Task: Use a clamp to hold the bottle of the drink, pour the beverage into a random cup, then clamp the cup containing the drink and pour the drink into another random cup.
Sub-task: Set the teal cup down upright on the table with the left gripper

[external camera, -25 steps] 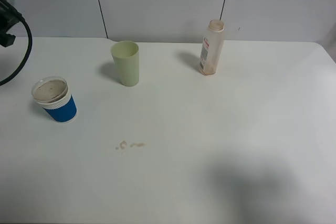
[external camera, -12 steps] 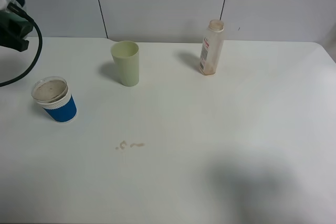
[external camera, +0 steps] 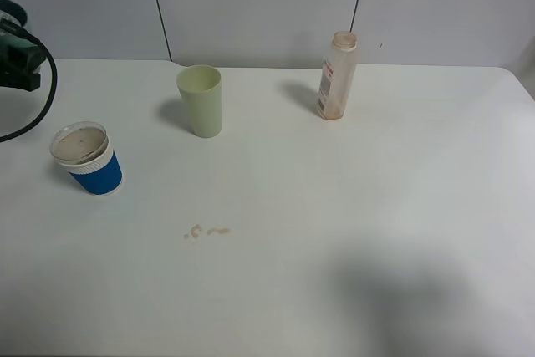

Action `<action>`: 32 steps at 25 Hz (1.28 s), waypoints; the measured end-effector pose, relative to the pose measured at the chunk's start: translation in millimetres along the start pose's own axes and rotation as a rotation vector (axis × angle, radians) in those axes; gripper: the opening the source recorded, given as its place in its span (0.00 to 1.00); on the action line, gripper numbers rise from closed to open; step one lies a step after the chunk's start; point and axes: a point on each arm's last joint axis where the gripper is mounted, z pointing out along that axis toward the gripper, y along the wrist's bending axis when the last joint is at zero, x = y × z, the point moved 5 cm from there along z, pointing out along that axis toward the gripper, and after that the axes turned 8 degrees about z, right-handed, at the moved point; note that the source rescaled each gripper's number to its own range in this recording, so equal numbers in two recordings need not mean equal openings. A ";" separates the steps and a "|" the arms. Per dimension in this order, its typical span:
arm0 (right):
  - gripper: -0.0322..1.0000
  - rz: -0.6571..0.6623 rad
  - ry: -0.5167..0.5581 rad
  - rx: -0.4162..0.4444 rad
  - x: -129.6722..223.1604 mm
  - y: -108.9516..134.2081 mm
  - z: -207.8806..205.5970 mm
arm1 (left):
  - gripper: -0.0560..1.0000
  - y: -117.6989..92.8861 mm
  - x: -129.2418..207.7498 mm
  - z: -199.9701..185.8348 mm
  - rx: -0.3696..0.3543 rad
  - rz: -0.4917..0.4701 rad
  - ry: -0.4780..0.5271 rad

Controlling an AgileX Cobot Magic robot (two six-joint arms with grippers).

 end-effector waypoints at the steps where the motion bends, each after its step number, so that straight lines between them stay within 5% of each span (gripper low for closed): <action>1: 1.00 0.000 0.000 0.000 0.0 0.0 0.0 | 0.06 2.7 2.6 -0.3 -0.008 -0.016 -0.004; 13: 1.00 0.000 0.000 0.000 0.0 0.0 0.0 | 0.06 -7.6 34.8 14.2 0.018 -0.176 -0.055; 32: 1.00 0.000 0.000 0.000 0.0 0.0 0.0 | 0.06 -18.5 76.5 51.5 0.075 -0.268 -0.060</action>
